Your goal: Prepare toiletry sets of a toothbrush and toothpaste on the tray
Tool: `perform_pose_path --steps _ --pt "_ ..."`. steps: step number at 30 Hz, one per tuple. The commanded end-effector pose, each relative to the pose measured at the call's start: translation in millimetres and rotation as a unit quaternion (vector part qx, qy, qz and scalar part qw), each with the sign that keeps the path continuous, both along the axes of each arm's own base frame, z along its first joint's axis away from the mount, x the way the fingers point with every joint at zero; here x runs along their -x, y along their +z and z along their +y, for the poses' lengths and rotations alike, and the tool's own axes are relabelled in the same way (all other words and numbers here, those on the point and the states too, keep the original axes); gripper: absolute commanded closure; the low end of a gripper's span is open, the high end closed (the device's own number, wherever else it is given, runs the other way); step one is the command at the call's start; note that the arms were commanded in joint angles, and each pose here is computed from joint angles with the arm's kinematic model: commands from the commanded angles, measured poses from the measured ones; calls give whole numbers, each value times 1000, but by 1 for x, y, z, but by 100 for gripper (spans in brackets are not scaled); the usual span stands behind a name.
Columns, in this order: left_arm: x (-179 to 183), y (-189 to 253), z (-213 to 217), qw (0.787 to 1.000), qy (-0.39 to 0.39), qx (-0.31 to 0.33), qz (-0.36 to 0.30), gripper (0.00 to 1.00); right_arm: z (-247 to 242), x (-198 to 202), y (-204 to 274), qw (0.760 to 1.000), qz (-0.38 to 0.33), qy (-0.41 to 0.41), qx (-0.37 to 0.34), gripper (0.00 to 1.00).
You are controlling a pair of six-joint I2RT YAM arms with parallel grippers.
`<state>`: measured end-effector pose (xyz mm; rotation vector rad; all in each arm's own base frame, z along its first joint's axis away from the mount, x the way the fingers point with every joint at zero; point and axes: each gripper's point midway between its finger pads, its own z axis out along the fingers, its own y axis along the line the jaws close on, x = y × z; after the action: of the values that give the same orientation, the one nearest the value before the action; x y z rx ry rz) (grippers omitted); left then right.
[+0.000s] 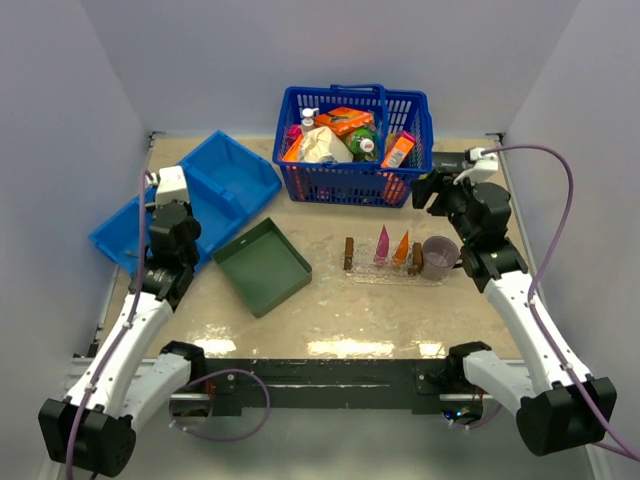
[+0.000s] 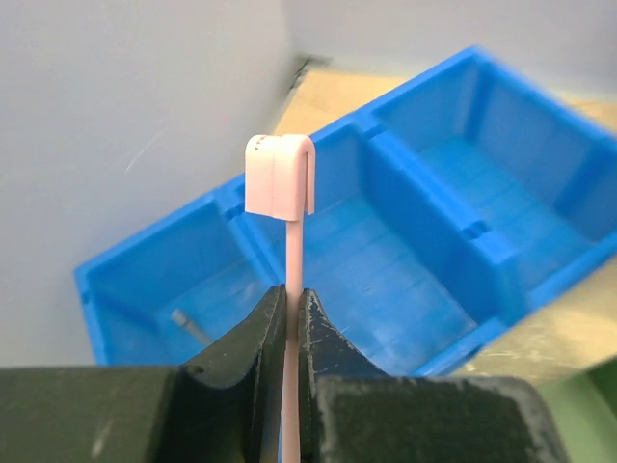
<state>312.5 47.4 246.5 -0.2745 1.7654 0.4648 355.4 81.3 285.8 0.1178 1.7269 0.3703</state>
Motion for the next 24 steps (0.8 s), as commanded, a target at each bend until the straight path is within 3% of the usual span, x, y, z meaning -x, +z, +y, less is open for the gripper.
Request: perform_pose_path --steps 1,4,7,11,16,17,19,20,22,23,24 --pt "-12 45 -40 993 -99 -7 -57 100 28 12 27 996 -17 82 -18 33" --pt "-23 58 -98 971 -226 19 -70 100 44 15 26 993 -7 114 -23 34" --pt "-27 71 -176 922 -375 43 -90 100 65 19 26 990 1 140 -15 34" --pt "-10 80 -263 836 -540 32 -96 100 114 36 35 976 5 219 -17 32" --pt "3 70 -300 781 -617 56 -84 100 132 45 47 968 8 249 -42 31" --pt "15 66 -310 754 -650 63 -73 100 133 45 50 967 5 252 -43 31" --pt "25 56 -324 726 -680 85 -51 100 140 48 52 961 4 271 -47 30" --pt "36 53 -332 699 -708 92 -42 100 144 49 54 958 2 283 -48 30" --pt "44 47 -342 673 -730 116 -18 100 157 58 57 941 1 335 -43 28" --pt "54 46 -347 646 -753 124 -7 100 161 62 56 934 4 353 -43 28" --pt "57 40 -352 632 -763 133 6 100 165 67 59 928 1 371 -42 27"
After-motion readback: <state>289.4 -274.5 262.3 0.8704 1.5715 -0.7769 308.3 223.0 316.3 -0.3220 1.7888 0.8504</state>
